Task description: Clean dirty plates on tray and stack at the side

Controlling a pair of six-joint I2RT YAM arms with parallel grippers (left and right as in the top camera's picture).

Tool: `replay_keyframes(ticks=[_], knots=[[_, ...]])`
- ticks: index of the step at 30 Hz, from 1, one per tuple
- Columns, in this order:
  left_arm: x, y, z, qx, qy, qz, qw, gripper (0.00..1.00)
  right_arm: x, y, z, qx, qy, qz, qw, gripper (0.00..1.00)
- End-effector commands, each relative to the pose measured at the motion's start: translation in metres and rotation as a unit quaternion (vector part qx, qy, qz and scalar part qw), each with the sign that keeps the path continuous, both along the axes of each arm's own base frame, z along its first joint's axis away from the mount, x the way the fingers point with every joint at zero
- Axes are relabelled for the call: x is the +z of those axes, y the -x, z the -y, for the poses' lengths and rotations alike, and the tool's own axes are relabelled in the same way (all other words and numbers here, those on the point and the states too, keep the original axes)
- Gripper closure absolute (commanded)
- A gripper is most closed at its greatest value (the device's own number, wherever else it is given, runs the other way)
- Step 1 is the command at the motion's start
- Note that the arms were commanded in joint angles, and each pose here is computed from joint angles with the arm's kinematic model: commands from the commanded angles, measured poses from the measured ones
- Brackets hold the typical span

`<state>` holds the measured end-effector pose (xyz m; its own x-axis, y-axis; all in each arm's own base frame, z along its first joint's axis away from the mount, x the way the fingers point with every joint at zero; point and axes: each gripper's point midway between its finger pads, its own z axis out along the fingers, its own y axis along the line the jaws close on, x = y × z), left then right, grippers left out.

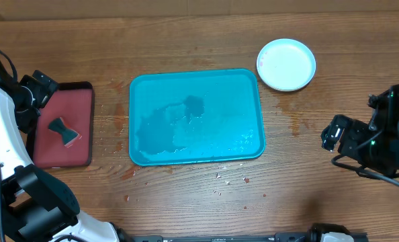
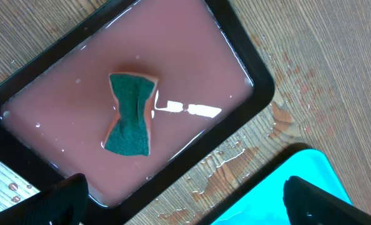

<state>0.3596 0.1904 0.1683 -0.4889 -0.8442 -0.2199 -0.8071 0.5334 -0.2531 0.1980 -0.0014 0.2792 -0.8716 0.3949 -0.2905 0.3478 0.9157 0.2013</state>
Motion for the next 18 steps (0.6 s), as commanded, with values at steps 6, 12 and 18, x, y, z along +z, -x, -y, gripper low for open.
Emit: replay_keyframes(ticks=[6, 12, 18], knots=[[0.003, -0.001, -0.002, 0.000, -0.002, 0.006, 1.000, 0.00, -0.001, -0.017, 0.001, 0.005, 0.002, 0.016, 1.000, 0.00], [0.003, -0.001, -0.002, 0.000, -0.002, 0.006, 1.000, 0.00, 0.036, -0.015, 0.003, 0.004, 0.020, 0.132, 0.991, 0.00], [0.003, -0.001, -0.002, 0.000, -0.002, 0.006, 1.000, 0.00, 0.073, 0.000, 0.001, 0.009, 0.036, 0.256, 0.966, 0.00]])
